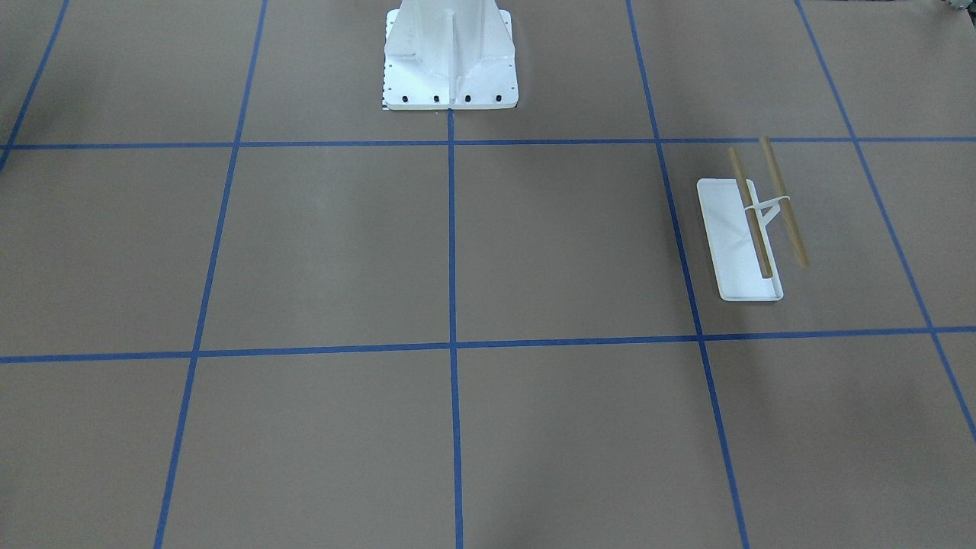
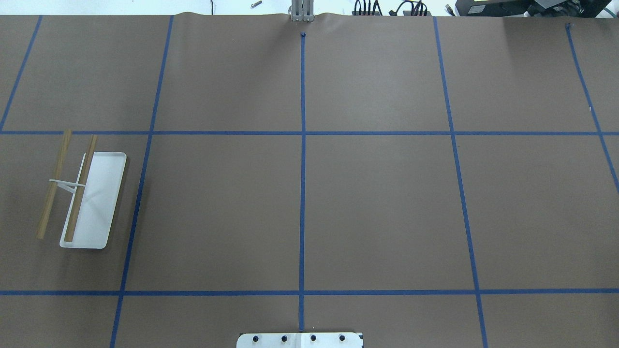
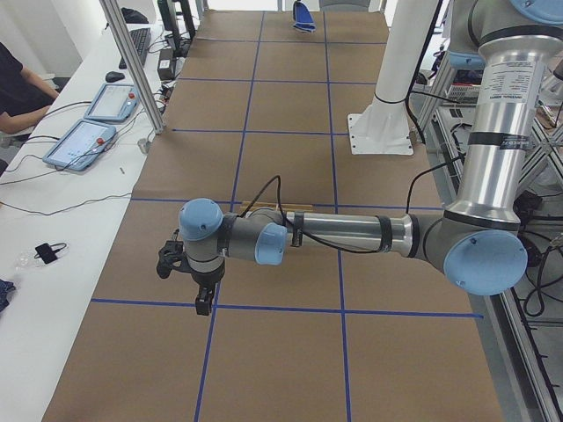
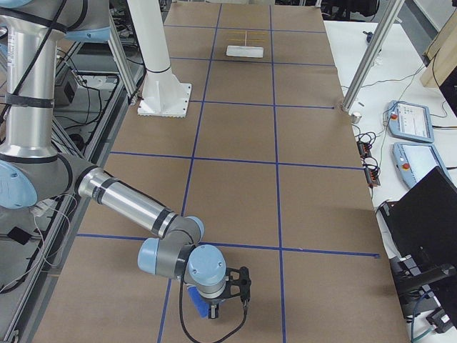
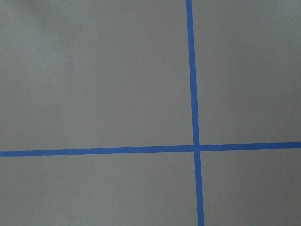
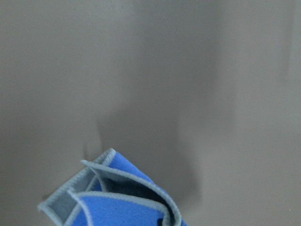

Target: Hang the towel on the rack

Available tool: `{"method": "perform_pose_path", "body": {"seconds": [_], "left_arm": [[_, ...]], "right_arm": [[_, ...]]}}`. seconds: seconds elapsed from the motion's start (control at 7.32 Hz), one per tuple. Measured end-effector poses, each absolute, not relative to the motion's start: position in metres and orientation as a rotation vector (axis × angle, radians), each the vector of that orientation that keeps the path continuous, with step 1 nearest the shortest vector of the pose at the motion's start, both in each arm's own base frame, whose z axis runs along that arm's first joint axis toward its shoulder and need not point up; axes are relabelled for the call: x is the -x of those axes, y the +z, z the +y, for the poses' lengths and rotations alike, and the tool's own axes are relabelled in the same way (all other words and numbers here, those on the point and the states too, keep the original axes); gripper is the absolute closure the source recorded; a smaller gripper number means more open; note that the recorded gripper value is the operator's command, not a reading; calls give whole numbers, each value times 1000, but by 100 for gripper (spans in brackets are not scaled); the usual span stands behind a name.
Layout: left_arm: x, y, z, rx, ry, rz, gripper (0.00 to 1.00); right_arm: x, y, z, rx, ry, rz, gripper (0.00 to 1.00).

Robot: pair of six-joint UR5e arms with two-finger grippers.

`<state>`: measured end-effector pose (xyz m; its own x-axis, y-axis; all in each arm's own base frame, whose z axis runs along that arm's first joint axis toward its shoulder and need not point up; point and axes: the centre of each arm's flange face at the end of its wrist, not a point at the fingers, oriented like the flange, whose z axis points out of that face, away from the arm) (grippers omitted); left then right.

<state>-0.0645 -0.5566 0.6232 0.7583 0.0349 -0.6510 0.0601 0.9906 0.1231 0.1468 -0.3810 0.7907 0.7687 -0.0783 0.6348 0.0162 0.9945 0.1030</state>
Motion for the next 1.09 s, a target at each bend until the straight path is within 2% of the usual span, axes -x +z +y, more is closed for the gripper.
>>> {"method": "perform_pose_path", "body": {"seconds": [0.41,0.68,0.82,1.09], "left_arm": [[36,544,-613,-186,-79,734,1],[-30,476,-653,-152,-156,773,2],[-82,439,-664,-116,-190,803,2],[-194,364,-667,-20,-274,875,2]], "right_arm": [[-154,615,-476,-174,-94,-710,100],[-135,489,-534,-185,-149,-711,100],[-118,438,-555,-204,-189,-721,100],[-57,362,-557,-280,-327,-756,100]]}}
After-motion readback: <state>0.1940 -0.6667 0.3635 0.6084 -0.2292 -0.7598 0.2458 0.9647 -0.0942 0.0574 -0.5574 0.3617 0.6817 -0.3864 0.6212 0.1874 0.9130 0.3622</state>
